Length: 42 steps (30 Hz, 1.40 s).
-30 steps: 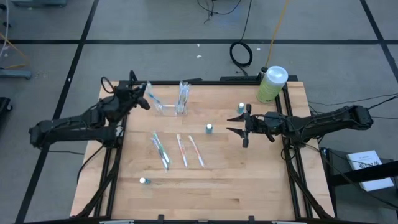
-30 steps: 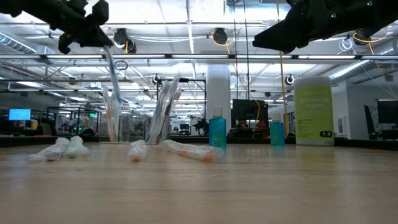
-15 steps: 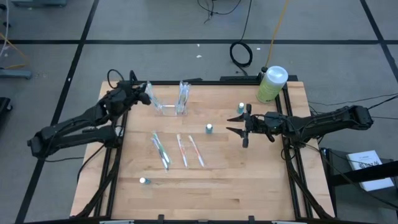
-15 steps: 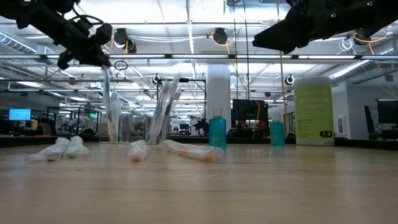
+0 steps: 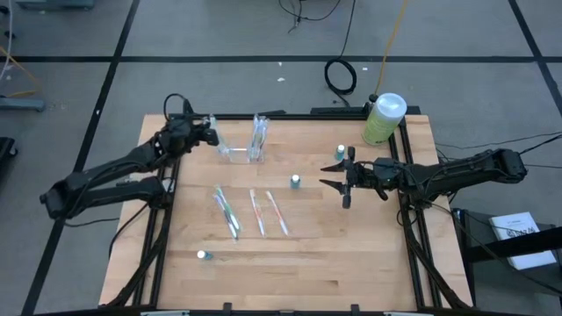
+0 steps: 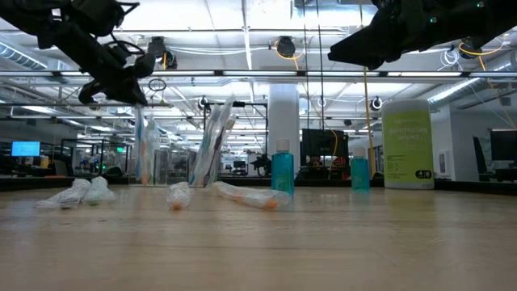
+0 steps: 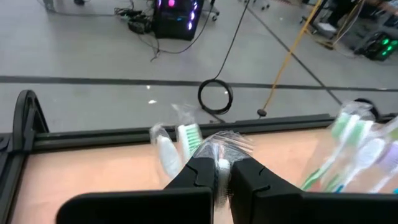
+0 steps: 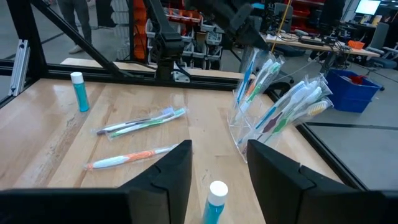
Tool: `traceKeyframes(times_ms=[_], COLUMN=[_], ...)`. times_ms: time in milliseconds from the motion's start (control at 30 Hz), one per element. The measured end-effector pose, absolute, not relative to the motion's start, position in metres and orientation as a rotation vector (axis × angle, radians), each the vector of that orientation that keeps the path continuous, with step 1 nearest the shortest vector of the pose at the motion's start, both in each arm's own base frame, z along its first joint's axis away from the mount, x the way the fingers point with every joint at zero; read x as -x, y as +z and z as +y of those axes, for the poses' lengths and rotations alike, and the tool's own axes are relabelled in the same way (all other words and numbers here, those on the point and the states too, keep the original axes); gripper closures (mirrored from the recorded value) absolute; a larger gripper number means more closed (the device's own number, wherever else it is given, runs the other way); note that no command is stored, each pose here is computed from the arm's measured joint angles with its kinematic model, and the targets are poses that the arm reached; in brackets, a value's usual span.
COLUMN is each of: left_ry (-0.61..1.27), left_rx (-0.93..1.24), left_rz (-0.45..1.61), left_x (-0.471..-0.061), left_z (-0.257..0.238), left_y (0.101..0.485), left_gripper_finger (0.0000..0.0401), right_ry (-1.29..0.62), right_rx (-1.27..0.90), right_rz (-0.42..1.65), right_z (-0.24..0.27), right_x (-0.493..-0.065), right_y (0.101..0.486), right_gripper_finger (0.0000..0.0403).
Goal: Pick & Place toothbrushing station
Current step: Put the blue toothbrush into the transparent organizer
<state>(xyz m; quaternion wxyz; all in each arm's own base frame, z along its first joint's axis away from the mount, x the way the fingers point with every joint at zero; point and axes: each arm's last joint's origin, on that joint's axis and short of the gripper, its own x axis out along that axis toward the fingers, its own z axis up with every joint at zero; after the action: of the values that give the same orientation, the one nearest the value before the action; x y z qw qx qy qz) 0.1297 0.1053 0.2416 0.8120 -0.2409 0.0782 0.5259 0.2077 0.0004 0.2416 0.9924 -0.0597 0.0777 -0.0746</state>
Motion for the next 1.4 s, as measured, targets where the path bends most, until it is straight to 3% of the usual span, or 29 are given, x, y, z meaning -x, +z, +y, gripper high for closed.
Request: traceKeyframes(times_ms=[633, 1033, 1400], left_ry=[1.167, 1.153, 1.117], left_rx=[0.549, 0.509, 0.452], left_rz=[0.194, 0.216, 0.081], left_x=[-0.146, -0.146, -0.130], left_z=[0.118, 0.118, 0.107], left_y=[0.217, 0.217, 0.241], left_gripper_finger=[0.0392, 0.0287, 0.0198], right_ry=[-0.149, -0.149, -0.149], right_rx=[0.114, 0.114, 0.114], right_rz=[0.158, 0.161, 0.163], right_z=[0.000, 0.000, 0.000], right_x=[-0.208, -0.208, -0.208], right_y=[0.241, 0.241, 0.241], right_gripper_finger=[0.0258, 0.0257, 0.0257])
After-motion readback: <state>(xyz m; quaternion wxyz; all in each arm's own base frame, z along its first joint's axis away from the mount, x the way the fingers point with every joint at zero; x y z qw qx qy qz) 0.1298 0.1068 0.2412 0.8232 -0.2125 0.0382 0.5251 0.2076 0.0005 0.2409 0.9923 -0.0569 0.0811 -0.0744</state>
